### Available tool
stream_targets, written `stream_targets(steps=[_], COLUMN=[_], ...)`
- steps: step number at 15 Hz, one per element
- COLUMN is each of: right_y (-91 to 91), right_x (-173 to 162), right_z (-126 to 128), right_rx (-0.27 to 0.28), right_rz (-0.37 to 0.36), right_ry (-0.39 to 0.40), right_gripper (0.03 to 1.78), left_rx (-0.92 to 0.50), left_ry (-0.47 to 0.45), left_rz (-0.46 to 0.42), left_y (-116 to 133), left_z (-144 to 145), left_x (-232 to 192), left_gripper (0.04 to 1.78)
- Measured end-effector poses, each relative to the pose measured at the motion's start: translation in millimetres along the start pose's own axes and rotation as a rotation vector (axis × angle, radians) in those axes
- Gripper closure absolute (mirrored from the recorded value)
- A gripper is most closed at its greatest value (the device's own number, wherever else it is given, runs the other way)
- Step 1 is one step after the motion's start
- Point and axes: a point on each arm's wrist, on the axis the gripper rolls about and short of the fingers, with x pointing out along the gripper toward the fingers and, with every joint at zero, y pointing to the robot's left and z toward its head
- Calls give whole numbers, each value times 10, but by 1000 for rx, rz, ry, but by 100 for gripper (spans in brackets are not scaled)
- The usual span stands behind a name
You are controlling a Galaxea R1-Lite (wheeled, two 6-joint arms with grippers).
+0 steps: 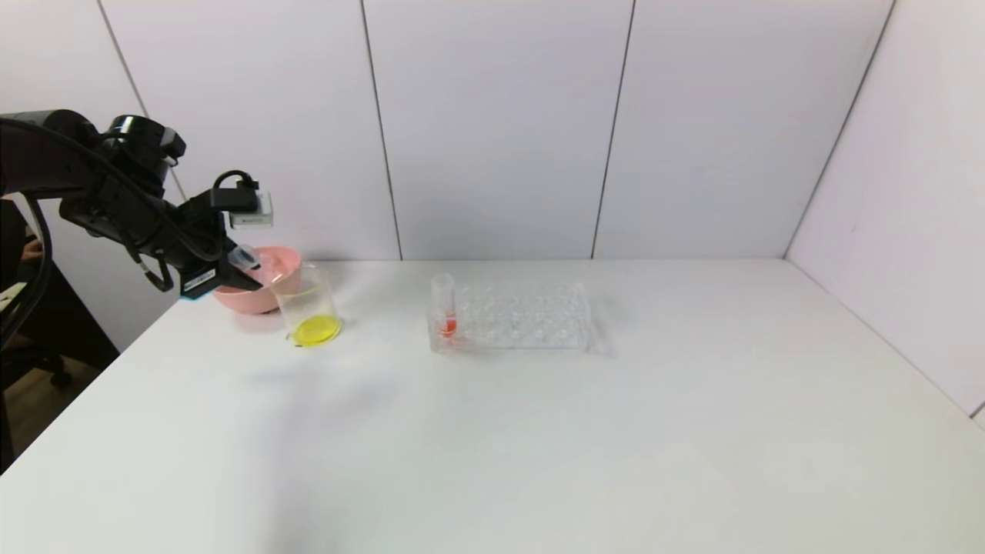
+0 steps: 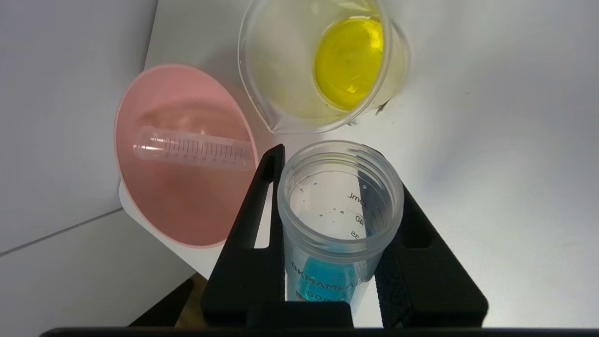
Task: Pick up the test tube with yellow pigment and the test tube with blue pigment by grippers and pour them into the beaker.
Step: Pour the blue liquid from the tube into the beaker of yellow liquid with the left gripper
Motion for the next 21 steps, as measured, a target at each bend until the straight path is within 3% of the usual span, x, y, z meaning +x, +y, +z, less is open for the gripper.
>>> stream_targets(steps=[6, 21], right_y=[0, 0], right_x=[0, 0], right_z=[0, 0], right_rx=[0, 0], right_rz=[0, 0], right_ry=[0, 0], right_gripper=[4, 4], left_rx=[21, 59], left_ry=[103, 154], left_rz=[18, 21], left_y=[-13, -50], left_z=[47, 129], left_x=[99, 155], left_gripper=[129, 129])
